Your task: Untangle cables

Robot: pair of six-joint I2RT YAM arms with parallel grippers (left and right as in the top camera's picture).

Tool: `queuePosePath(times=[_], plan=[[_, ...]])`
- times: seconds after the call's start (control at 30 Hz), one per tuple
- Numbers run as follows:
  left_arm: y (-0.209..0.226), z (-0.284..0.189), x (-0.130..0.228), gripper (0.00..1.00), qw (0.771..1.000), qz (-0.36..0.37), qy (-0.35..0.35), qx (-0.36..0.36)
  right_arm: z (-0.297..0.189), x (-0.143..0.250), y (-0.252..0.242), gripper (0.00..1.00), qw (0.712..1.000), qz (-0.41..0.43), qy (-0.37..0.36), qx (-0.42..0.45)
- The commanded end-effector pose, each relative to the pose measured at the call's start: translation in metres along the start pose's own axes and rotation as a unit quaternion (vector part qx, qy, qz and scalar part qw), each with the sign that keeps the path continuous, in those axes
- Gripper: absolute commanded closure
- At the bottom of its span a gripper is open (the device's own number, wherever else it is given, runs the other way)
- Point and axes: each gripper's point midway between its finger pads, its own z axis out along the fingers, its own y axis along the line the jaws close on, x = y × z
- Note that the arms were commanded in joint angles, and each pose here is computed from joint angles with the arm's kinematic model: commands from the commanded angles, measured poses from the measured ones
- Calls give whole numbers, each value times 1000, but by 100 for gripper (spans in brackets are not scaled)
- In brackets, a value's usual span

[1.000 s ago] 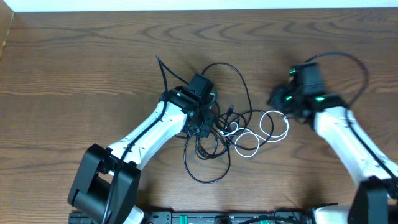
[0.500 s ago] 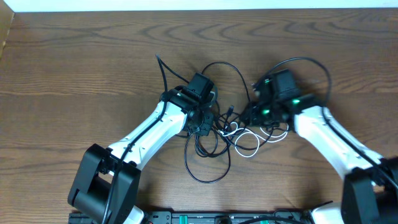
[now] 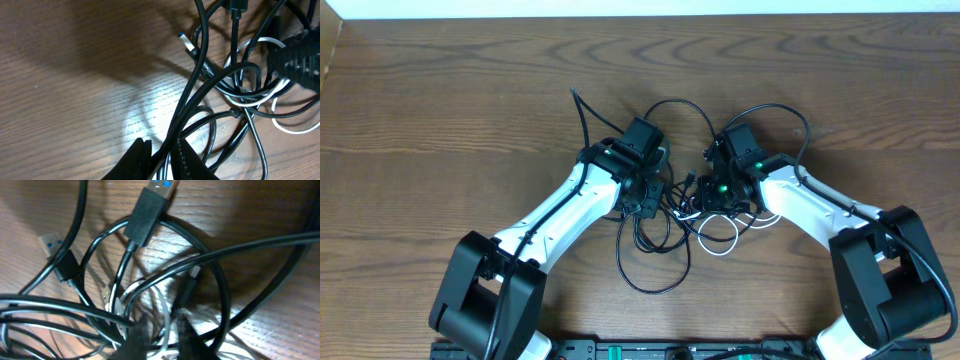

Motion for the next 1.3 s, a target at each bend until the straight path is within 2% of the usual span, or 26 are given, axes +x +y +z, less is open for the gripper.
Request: queuePosePath(times=[0.0,0.2,0.3,0.4,0.47,0.6,0.7,0.83,0.93,1.03,1.27], plan=[[4,2,3,81,1000,-3,5,-9,4,4,-2,99,1000,7,6,5],[5,2,4,81,1000,-3,6,-10,3,3,-3,99,1000,9,4,6],[5,2,6,81,1000,-4,10,-11,-8,-16,-15,99,1000,7,-23,21],[6,2,8,81,1000,-4,14,-12,-37,-45,-39,99,997,42,-55,45],[6,2,8,92,1000,-4,16,-13,-62,-65,-52,99,994,56,-79,48],[7,2,9,92,1000,-4,16,-14,-115,-100,-78,99,987,81,-129,54],[6,2,9,92,1000,-4,16,-14,-139,-110,-90,99,984,95,-142,53],[6,2,7,92,1000,-4,13,-13,-142,-101,-92,99,986,106,-120,38],[6,2,6,92,1000,-4,11,-13,-130,-80,-66,99,995,69,-73,-11],[6,2,6,92,1000,-4,11,-13,-114,-59,-44,82,998,35,-30,-31],[6,2,6,92,1000,-4,11,-13,-68,-24,-22,81,1000,-10,9,-11]])
